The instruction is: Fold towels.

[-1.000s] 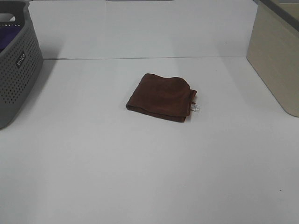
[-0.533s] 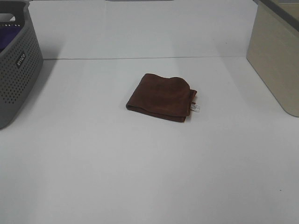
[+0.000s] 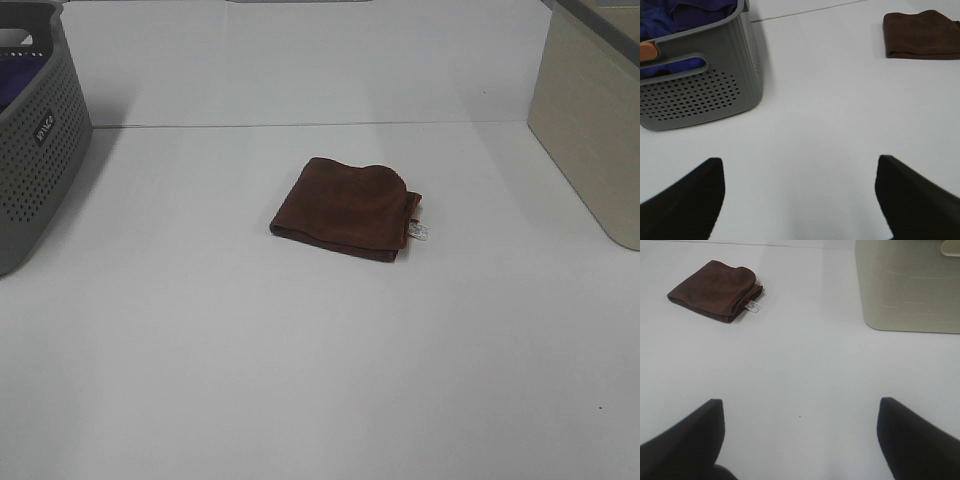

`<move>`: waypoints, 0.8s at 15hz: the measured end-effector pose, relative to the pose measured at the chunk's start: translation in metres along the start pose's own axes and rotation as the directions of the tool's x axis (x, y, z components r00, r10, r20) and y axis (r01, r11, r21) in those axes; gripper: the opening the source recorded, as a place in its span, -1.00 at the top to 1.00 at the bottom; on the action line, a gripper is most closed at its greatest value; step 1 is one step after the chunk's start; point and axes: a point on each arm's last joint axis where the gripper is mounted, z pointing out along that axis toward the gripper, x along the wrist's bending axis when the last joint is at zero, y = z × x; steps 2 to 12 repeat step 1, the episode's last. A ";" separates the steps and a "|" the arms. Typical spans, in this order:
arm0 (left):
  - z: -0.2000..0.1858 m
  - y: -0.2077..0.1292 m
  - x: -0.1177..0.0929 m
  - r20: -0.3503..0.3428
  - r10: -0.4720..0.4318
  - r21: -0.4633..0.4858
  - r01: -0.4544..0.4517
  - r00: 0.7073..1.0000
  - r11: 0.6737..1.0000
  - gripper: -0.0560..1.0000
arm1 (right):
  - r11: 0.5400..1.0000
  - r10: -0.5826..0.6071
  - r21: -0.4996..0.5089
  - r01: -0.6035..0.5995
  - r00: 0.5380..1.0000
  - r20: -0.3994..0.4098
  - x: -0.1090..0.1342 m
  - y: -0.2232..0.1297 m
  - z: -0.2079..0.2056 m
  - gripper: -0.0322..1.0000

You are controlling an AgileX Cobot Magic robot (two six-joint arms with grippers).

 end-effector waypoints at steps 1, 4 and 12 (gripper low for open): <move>0.000 0.000 0.000 0.000 0.000 0.000 0.000 1.000 1.000 -0.56 | 1.000 0.000 0.000 0.000 1.000 0.000 0.000 0.000 0.000 -0.63; 0.000 0.000 0.000 0.000 0.000 0.000 0.000 1.000 1.000 -0.56 | 1.000 0.000 0.000 0.000 1.000 0.000 0.000 0.000 0.000 -0.63; 0.000 0.000 0.000 0.000 0.000 0.000 0.000 1.000 1.000 -0.56 | 1.000 0.000 0.000 0.000 1.000 0.000 0.000 0.000 0.000 -0.63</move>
